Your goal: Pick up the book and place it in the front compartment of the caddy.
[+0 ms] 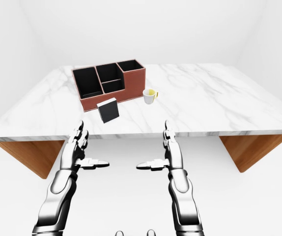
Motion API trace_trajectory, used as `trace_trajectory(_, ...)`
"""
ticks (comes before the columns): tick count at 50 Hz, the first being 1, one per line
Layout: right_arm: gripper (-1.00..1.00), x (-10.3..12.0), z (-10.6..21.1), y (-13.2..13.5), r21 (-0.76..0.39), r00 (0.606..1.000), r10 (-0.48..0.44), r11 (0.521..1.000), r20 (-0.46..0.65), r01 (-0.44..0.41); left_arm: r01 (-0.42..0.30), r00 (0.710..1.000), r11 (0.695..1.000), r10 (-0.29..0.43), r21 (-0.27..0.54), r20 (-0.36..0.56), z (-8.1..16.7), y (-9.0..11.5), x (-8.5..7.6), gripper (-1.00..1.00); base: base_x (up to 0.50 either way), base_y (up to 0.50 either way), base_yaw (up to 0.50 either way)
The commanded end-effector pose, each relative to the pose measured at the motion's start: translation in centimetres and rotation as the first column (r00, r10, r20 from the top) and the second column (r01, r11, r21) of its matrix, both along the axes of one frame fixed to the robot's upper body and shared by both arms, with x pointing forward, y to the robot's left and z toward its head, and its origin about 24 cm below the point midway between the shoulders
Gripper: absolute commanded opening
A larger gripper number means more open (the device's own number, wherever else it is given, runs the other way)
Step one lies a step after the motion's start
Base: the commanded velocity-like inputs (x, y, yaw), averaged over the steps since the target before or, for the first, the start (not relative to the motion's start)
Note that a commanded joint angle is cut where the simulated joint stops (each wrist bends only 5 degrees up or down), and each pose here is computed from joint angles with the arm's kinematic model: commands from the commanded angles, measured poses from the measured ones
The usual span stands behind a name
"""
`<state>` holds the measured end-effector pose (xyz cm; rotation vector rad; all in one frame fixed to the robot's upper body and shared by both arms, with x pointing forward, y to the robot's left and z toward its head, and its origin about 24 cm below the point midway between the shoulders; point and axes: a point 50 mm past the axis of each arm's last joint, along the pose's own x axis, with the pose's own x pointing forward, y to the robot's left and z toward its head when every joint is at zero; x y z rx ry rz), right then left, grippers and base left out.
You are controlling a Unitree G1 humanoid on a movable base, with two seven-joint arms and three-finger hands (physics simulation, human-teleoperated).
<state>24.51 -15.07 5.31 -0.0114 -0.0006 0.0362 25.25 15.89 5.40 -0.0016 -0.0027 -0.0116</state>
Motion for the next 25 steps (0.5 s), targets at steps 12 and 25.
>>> trace_trajectory(12,1.00,-0.1,4.4,0.7,-0.030,0.982,0.014,1.000,0.189,-0.009,0.036,0.972,0.999,-0.041,0.023,0.233,5.5,-0.9,0.0,1.00,0.00,0.00,0.00)
trace_trajectory(25,1.00,0.1,9.0,0.9,-0.067,0.925,0.031,0.998,0.380,-0.006,0.065,0.925,0.997,-0.072,0.034,0.372,9.0,-1.3,0.1,1.00,0.00,0.00,0.00)
